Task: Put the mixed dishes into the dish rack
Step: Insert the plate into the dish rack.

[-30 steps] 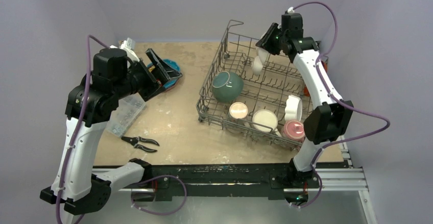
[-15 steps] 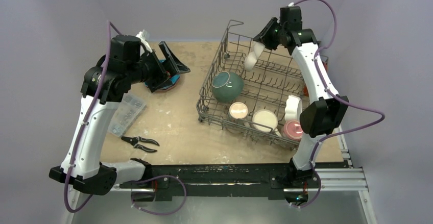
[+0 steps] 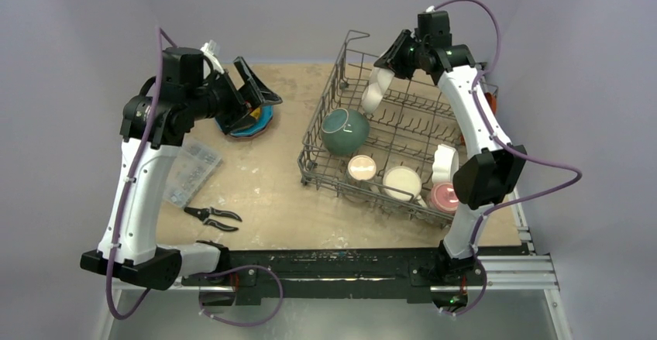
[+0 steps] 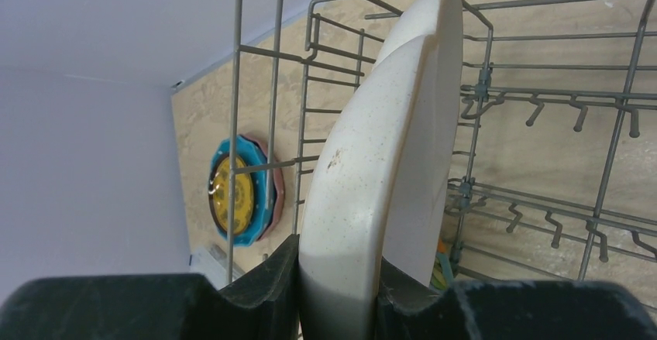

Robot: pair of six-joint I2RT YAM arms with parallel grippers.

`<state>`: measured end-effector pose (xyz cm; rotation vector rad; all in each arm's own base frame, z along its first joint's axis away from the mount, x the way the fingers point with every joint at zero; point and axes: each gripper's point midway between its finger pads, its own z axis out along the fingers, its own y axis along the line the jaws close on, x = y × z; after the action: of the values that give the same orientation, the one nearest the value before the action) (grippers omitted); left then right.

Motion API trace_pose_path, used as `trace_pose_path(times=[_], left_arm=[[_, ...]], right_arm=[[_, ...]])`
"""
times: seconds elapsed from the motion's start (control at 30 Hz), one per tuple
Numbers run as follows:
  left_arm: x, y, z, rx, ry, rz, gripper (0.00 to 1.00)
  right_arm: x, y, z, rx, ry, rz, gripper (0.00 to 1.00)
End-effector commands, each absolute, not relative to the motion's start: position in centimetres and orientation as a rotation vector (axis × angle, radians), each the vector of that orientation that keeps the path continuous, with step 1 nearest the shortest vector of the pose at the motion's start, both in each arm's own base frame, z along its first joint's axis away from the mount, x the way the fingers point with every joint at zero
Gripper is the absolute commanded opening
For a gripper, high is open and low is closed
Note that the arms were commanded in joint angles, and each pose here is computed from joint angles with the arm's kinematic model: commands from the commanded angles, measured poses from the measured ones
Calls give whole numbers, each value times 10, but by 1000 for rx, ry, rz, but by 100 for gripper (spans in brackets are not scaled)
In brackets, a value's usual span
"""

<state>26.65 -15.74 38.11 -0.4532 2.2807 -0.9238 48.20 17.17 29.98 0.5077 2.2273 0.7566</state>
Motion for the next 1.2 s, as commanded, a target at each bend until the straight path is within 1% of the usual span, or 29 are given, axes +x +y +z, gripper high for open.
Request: trace_pose_path(times=[0.0,0.43,0.6,0.83,1.17], left_arm=[[264,-156,393,-398,2242,-959,92],[266,-157,390,-397,2255,-985,91],[265,-156,390,-398,2252,-979,91],[264,-155,389,-404,2252,-978,91],[263,-156,381,-416,2276,-991,91]], right_arm=[[482,169,390,357,1968,816,0],[476,167,413,303,1944,797,0],[467,172,424,270,1924,849,0],[472,170,392,307,1965,877,0],[485,163,357,311,2065,773,0]])
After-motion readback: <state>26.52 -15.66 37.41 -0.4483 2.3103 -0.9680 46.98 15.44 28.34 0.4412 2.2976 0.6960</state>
